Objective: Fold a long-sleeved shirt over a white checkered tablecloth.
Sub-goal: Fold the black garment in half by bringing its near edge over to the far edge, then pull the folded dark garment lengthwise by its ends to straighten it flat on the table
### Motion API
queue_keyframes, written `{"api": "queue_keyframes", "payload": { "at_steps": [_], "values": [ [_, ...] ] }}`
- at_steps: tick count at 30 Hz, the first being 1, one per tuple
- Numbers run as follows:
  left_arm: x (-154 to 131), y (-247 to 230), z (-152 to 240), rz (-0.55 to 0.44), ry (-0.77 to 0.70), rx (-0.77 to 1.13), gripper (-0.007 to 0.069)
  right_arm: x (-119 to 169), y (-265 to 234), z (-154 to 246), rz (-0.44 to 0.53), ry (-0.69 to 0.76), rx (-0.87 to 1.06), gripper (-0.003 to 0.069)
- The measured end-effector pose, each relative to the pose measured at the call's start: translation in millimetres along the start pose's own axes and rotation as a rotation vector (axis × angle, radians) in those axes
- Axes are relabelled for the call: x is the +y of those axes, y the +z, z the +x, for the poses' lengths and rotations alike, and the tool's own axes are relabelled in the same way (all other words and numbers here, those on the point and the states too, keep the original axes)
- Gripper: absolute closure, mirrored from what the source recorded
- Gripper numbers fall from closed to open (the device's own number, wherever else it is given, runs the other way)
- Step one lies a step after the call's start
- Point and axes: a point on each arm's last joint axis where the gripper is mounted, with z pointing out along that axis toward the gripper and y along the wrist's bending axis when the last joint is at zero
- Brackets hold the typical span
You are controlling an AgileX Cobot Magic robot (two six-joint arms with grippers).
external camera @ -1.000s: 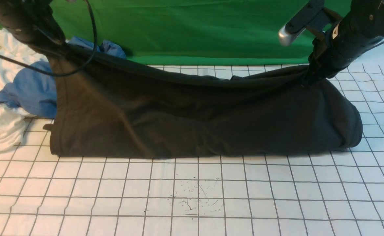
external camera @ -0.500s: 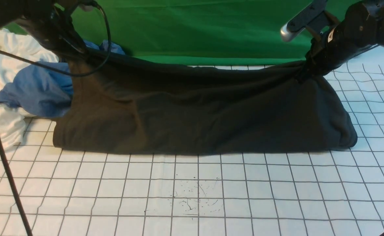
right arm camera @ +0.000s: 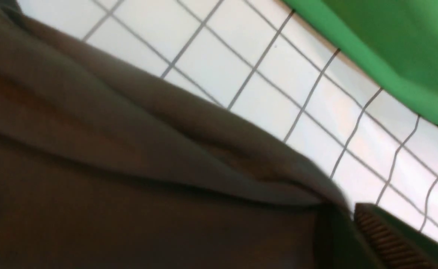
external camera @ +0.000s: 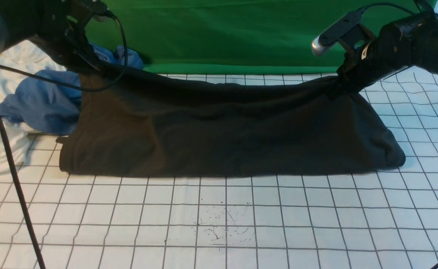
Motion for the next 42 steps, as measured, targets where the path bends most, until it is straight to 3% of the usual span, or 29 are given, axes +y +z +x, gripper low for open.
{"api": "queue_keyframes", "payload": {
  "at_steps": [5,8,12,15,16,18,21,23,26,32,35,38,42],
  "values": [
    [1,6,0,-0.013,-0.016,-0.027,0.0608,-3,0,-1,0.012,0.034,-0.014,0.0279],
    [3,5,-4,-0.028,-0.014,-0.06,0.0521,-3,0,-1,0.013,0.067,-0.011,0.0221],
    [9,-6,-14,-0.049,-0.024,-0.098,0.0334,-8,-7,-5,0.016,0.114,0.002,0.0229],
    [20,-28,-28,-0.066,-0.086,-0.124,0.0146,-18,-26,-14,0.034,0.159,-0.009,0.0284],
    [22,-32,-30,-0.07,-0.096,-0.132,0.0136,-19,-28,-14,0.035,0.162,-0.008,0.0288],
    [29,-54,-41,-0.052,-0.186,-0.13,0.0033,-28,-47,-19,0.052,0.193,-0.023,0.0319],
    [33,-82,-52,0.021,-0.307,-0.114,-0.0006,-34,-61,-19,0.058,0.247,-0.011,0.0326],
    [28,-88,-54,0.067,-0.329,-0.091,0.0006,-34,-62,-17,0.049,0.272,0.002,0.0331],
    [8,-89,-56,0.169,-0.309,-0.037,0.011,-29,-59,-15,-0.006,0.312,0.03,0.0387],
    [-40,-52,-55,0.346,-0.266,0.052,0.0471,-7,-46,-21,-0.166,0.33,0.009,0.0599],
    [-55,-24,-47,0.401,-0.262,0.11,0.0606,7,-34,-22,-0.211,0.319,0.024,0.0645],
    [-67,7,-33,0.425,-0.25,0.192,0.0655,21,-15,-18,-0.249,0.308,0.067,0.0648],
    [-78,44,-7,0.396,-0.174,0.337,0.0659,35,18,-1,-0.292,0.31,0.179,0.0647]
  ]
}}
